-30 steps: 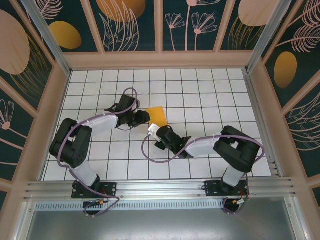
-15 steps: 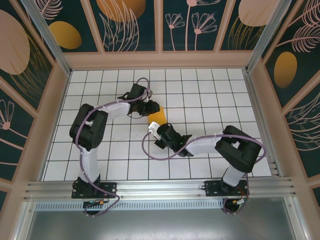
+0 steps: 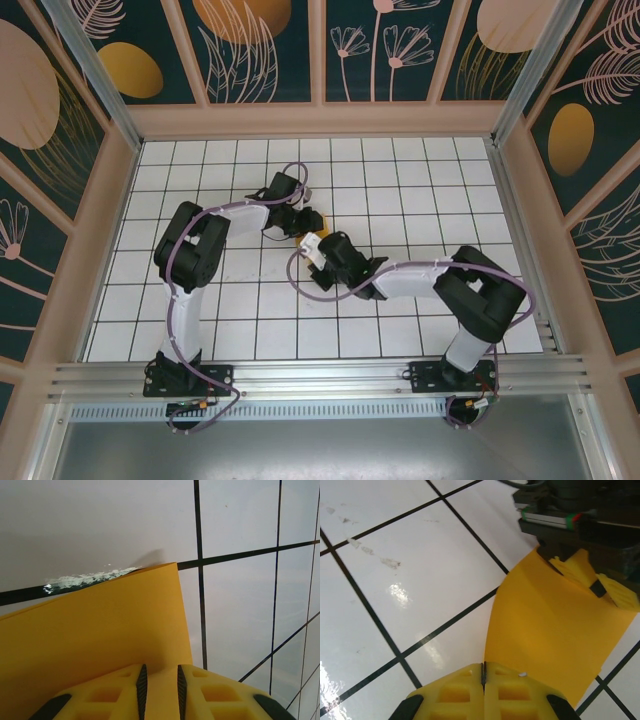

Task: Fold a paper plane with a square sheet of paper (fold left side to right side)
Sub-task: Third fold the triangle at the center of the table.

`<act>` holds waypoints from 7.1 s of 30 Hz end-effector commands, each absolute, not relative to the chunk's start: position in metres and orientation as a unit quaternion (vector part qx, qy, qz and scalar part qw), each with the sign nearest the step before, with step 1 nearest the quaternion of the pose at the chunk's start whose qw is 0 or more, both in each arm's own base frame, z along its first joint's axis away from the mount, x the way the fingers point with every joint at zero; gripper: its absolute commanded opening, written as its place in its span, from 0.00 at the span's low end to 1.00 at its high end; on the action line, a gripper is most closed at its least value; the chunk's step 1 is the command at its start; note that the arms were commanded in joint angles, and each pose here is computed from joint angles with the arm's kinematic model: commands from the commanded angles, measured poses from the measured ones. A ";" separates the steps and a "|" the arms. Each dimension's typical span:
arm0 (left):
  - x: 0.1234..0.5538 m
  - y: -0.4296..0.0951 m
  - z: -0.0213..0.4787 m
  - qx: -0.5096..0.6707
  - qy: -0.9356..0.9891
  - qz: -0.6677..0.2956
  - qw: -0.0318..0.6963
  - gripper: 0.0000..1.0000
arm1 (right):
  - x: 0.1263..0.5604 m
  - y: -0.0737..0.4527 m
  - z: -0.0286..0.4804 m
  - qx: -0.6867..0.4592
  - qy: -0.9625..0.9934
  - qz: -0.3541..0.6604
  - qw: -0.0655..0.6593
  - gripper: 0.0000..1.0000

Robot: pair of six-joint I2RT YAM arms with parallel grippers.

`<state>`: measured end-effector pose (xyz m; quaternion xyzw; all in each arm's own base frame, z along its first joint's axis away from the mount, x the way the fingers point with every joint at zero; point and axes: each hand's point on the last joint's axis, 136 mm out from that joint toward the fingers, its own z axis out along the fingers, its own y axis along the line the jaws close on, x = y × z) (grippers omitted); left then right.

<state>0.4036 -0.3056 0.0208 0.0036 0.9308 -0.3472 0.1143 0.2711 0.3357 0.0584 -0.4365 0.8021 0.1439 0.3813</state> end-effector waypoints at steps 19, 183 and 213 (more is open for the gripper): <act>0.391 -0.305 -0.005 0.018 0.942 -0.325 0.084 0.24 | 0.310 0.314 0.042 -0.315 0.868 0.274 0.270 0.00; 0.394 -0.263 0.084 0.015 0.925 -0.348 0.153 0.32 | 0.307 0.273 -0.020 -0.260 0.926 0.212 0.171 0.00; 0.343 -0.293 0.014 0.022 0.932 -0.353 0.083 0.27 | 0.307 0.271 -0.023 -0.261 0.929 0.203 0.165 0.00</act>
